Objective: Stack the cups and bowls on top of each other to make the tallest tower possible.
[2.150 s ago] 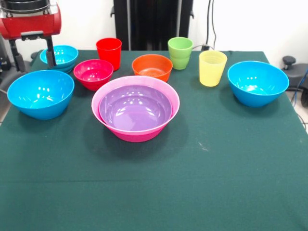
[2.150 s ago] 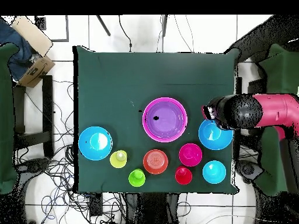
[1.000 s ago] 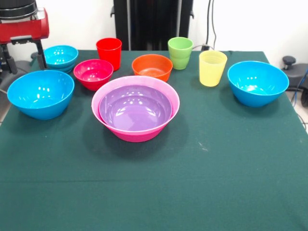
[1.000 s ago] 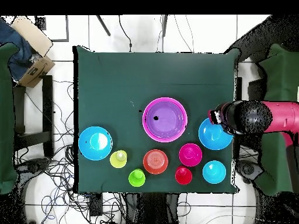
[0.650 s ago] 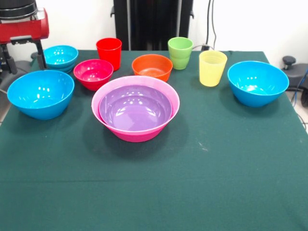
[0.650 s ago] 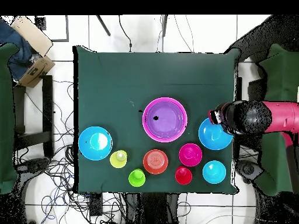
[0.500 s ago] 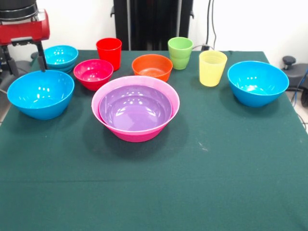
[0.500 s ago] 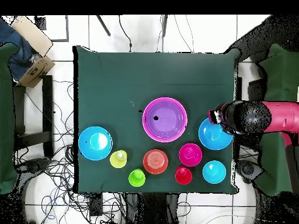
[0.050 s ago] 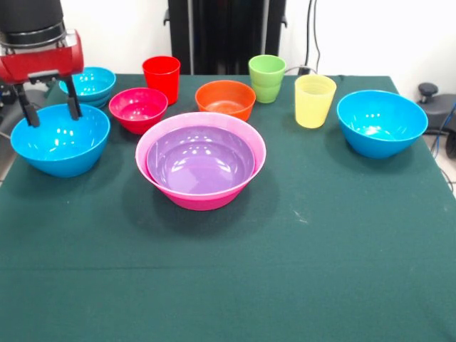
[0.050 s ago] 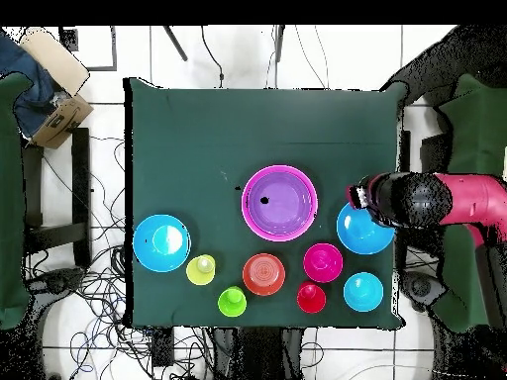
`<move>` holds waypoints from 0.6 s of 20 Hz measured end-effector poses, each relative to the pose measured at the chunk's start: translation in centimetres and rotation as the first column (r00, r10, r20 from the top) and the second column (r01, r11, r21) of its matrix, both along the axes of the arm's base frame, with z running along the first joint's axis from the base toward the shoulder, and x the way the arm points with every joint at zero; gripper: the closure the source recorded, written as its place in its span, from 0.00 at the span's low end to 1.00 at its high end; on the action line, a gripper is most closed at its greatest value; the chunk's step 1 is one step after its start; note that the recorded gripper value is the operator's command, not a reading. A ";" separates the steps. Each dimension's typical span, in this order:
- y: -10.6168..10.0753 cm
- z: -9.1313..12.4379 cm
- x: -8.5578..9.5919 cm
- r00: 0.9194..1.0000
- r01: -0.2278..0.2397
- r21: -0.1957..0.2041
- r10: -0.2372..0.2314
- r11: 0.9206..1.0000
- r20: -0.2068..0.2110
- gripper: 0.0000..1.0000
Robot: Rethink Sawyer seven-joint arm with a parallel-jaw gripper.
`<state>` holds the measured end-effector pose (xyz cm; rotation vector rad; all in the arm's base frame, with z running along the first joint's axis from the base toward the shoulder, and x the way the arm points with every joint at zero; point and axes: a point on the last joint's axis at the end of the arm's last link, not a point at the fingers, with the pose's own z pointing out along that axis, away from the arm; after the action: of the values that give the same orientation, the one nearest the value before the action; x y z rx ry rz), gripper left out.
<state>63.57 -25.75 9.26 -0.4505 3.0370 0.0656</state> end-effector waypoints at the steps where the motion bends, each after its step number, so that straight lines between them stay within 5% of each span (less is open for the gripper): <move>1: 0.1 -0.3 -0.1 1.000 0.001 0.006 -0.001 1.000 -0.002 0.00; 12: -0.9 -2.4 -1.4 1.000 -0.012 0.048 0.013 0.999 -0.018 0.00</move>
<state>62.13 -26.69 6.85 -0.4684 3.0432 0.1432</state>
